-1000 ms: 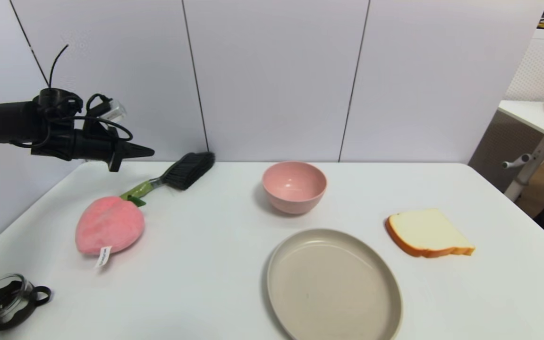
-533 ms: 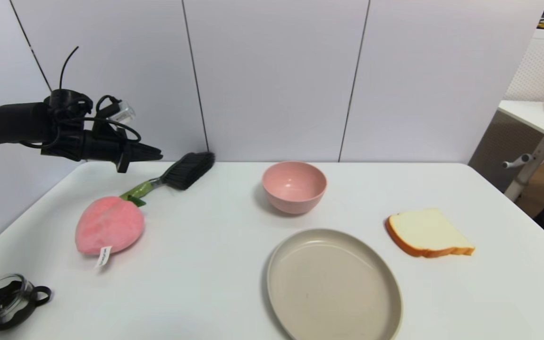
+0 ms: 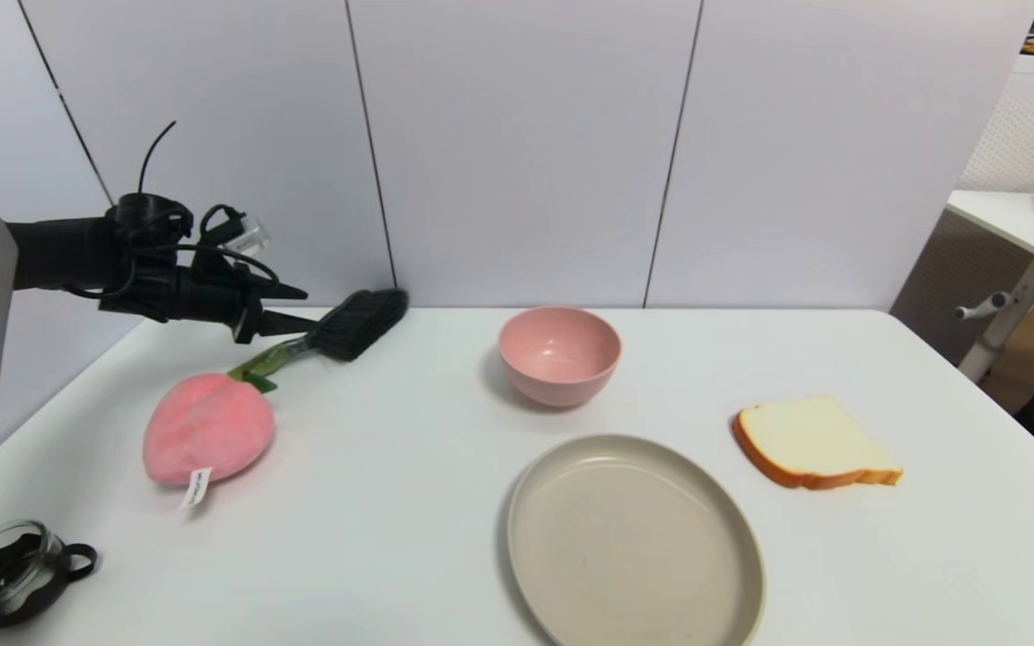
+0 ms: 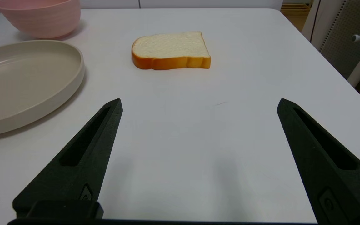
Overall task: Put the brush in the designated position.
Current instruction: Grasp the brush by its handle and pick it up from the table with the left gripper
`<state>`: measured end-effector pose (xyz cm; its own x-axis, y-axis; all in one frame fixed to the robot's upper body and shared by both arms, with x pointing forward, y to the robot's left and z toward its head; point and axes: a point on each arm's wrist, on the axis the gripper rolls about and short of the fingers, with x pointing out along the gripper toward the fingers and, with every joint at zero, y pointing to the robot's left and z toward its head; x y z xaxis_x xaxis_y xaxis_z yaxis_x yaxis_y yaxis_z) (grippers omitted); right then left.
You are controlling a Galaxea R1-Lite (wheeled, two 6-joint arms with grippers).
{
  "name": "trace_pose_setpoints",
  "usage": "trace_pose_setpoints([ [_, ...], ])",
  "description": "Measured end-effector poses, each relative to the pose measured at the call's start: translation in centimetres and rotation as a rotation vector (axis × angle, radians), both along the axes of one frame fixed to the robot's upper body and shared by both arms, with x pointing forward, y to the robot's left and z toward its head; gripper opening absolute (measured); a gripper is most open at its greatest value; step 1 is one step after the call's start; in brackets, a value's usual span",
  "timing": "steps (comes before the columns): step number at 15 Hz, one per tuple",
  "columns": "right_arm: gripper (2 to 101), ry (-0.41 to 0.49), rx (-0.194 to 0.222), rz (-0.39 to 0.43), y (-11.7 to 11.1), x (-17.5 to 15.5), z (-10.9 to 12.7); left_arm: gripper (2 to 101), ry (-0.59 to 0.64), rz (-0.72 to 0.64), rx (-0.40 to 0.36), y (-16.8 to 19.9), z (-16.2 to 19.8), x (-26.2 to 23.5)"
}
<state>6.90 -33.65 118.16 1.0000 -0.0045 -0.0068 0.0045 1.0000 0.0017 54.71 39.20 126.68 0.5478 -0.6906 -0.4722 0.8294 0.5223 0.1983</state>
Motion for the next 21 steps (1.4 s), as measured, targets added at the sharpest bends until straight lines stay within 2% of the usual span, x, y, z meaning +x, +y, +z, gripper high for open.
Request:
trace_pose_setpoints([
  [4, 98.0, 0.0, 0.0, 0.0, 0.0, 0.0, 0.0, 81.0, 0.024, 0.035, 0.031, 0.4, -1.9, 0.9],
  [10, 98.0, 0.0, 0.0, 0.0, 0.0, 0.0, 0.0, 89.9, 0.059, 0.047, 0.038, 0.9, -3.9, 1.3],
  [20, 98.0, 0.0, 0.0, 0.0, 0.0, 0.0, 0.0, 95.6, 0.086, 0.056, 0.045, 1.1, -5.1, 1.6],
  [21, 98.0, 0.0, 0.0, 0.0, 0.0, 0.0, 0.0, 89.8, 0.086, 0.057, 0.045, 1.1, -5.1, 1.6],
])
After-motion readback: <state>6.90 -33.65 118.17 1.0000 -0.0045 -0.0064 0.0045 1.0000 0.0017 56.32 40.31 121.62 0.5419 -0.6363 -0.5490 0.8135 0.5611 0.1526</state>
